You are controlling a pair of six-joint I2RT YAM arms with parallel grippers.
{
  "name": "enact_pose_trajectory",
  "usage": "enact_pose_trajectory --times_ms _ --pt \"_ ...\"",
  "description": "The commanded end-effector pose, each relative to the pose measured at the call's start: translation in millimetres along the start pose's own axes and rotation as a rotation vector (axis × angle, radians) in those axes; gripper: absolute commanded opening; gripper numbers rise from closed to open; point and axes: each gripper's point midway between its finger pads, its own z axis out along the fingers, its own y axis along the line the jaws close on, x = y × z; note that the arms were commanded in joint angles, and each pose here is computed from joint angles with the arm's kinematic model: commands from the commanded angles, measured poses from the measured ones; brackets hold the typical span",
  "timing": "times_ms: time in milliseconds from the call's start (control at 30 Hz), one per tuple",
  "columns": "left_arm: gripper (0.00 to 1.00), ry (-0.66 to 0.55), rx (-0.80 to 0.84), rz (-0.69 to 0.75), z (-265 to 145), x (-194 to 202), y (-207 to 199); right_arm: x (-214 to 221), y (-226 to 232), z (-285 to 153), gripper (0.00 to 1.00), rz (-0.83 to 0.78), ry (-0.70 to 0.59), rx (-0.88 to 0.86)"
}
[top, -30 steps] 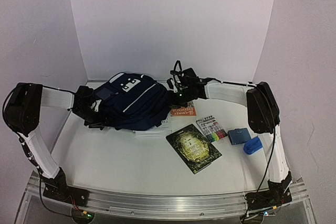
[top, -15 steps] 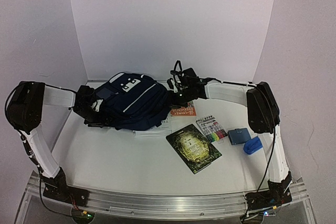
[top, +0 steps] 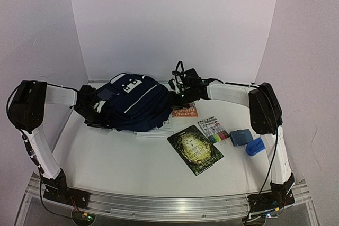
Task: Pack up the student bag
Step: Unzip the student bag at the center of the board.
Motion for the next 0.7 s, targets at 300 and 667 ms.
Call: enact_pose_trajectory --times_ms 300,667 --pt "0.83 0.012 -0.068 0.106 -1 -9 16 -6 -3 -10 0.00 0.000 -0.008 0.011" --pt "0.76 0.003 0.021 0.088 -3 -10 1 -5 -5 -10 0.00 0.000 -0.009 0.021"
